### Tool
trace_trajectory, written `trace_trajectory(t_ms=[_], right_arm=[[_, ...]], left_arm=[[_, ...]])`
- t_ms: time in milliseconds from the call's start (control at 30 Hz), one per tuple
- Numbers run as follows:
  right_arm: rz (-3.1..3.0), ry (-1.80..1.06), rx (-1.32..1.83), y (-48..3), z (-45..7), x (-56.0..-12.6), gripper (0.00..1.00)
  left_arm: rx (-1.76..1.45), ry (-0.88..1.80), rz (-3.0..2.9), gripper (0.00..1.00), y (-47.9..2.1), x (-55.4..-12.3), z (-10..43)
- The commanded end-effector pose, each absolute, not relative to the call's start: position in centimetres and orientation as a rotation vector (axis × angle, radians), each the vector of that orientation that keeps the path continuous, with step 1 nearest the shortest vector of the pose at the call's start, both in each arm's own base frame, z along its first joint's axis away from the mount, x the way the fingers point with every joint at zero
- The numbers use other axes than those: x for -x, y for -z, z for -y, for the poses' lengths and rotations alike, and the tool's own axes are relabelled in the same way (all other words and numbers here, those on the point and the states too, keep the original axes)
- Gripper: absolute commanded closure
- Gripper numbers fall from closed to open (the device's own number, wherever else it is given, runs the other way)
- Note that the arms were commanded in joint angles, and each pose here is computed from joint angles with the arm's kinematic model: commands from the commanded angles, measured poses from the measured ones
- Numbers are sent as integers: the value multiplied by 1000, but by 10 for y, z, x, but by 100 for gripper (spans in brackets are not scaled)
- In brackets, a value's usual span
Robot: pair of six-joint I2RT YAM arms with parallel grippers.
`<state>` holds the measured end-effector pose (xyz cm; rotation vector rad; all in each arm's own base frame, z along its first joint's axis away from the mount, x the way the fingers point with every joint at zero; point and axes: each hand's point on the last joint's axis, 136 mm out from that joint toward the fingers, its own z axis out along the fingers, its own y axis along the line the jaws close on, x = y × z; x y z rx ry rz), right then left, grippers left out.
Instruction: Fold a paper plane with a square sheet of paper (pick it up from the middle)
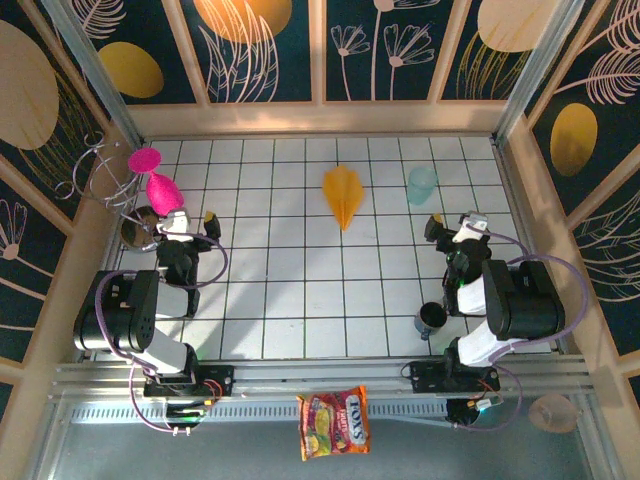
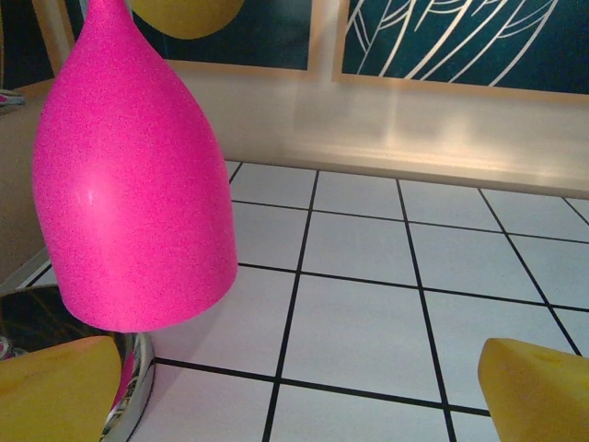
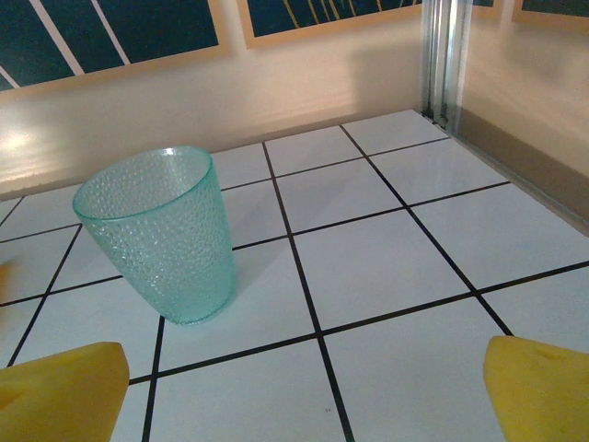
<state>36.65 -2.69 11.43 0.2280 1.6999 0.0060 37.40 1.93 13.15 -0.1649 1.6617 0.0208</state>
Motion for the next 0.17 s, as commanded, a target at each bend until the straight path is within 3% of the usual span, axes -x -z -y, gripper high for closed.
trace_trajectory(t_ms=[0, 133], right_arm=[[-1647, 2, -208, -129, 26, -371, 1], [-1641, -1, -201, -130, 24, -370, 1]], left_arm=[[148, -20, -1646, 1, -137, -379, -19], [149, -19, -1637, 1, -139, -378, -19]])
